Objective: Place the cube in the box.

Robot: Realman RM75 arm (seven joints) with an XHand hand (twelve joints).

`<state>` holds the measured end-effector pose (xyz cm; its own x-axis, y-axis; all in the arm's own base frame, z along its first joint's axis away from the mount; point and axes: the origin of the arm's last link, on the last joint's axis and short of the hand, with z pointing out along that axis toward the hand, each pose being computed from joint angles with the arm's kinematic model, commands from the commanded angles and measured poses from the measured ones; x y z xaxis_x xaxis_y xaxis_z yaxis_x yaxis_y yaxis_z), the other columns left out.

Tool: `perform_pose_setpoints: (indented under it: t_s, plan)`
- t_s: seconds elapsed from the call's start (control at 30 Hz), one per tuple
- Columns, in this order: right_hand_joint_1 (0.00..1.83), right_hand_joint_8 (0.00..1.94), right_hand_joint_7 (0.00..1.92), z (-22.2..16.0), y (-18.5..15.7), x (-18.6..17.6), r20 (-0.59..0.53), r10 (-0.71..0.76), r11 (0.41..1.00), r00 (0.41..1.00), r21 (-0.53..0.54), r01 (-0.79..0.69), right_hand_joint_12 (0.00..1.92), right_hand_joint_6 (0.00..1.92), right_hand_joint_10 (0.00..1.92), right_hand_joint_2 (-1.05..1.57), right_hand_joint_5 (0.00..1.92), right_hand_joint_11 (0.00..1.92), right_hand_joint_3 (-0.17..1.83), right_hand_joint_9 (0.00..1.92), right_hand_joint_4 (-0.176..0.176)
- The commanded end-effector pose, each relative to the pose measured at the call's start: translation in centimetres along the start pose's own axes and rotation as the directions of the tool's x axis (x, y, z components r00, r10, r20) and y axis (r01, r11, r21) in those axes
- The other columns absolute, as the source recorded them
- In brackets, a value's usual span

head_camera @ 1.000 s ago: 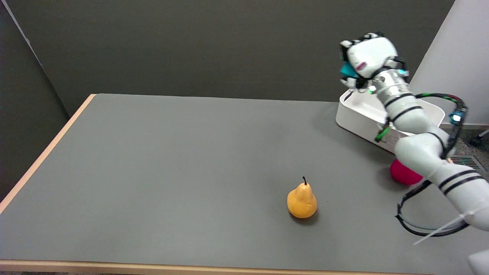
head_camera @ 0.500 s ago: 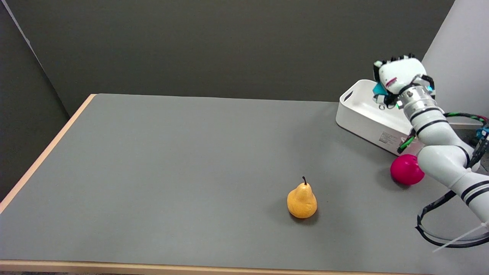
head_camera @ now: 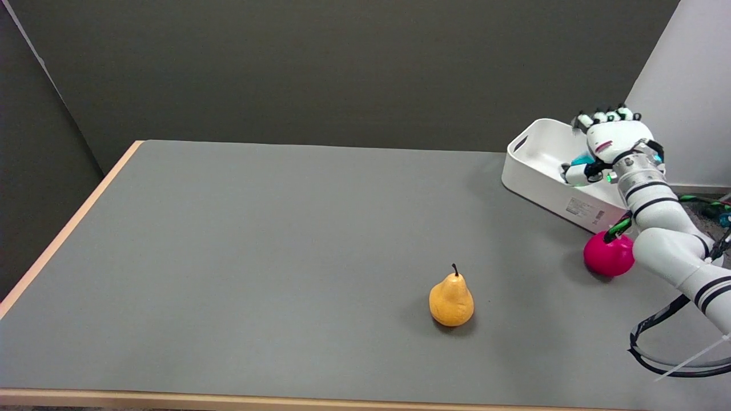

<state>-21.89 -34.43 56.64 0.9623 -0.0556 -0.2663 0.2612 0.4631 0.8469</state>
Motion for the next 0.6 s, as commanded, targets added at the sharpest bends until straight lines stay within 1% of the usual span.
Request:
perform_pose_setpoints:
  t_s: [0.03,0.13,0.23,0.3,0.4,0.47,0.57,0.6]
  plan:
    - [0.45,0.0,0.0,-0.9,2.4,-1.0,-0.025,0.269,0.956,0.963,-0.11,-0.27,0.0,0.0,0.0,0.55,0.0,0.0,0.84,0.0,0.088]
    - [0.45,0.0,0.0,-1.2,1.7,0.2,-0.07,0.268,0.958,0.961,-0.082,-0.274,0.0,0.0,0.0,0.6,0.0,0.0,0.7,0.0,0.097]
    - [0.45,0.0,0.0,-1.8,0.4,2.5,-0.152,0.261,0.963,0.953,-0.024,-0.267,0.0,0.0,0.0,0.61,0.0,0.0,0.7,0.0,0.101]
    - [0.44,0.0,0.0,-2.4,-0.7,4.2,-0.213,0.289,0.957,0.933,0.032,-0.289,0.0,0.0,0.0,0.61,0.0,0.0,0.71,0.0,0.103]
    - [0.43,0.0,0.0,-3.8,-3.5,8.4,-0.33,0.359,0.932,0.873,0.177,-0.316,0.0,0.0,0.0,0.62,0.0,0.0,0.72,0.0,0.102]
    - [0.42,0.0,0.0,-5.5,-6.3,11.6,-0.412,0.391,0.911,0.823,0.299,-0.283,0.0,0.0,0.0,0.62,0.0,0.0,0.72,0.0,0.099]
    - [0.37,0.0,0.0,-7.8,-9.6,14.1,-0.459,0.431,0.875,0.776,0.422,-0.237,0.0,0.0,0.0,0.63,0.0,0.0,0.76,0.0,0.092]
    - [0.31,0.0,0.0,-9.1,-11.4,15.0,-0.466,0.45,0.851,0.762,0.482,-0.209,0.0,0.04,0.0,0.64,0.0,0.0,0.81,0.0,0.085]
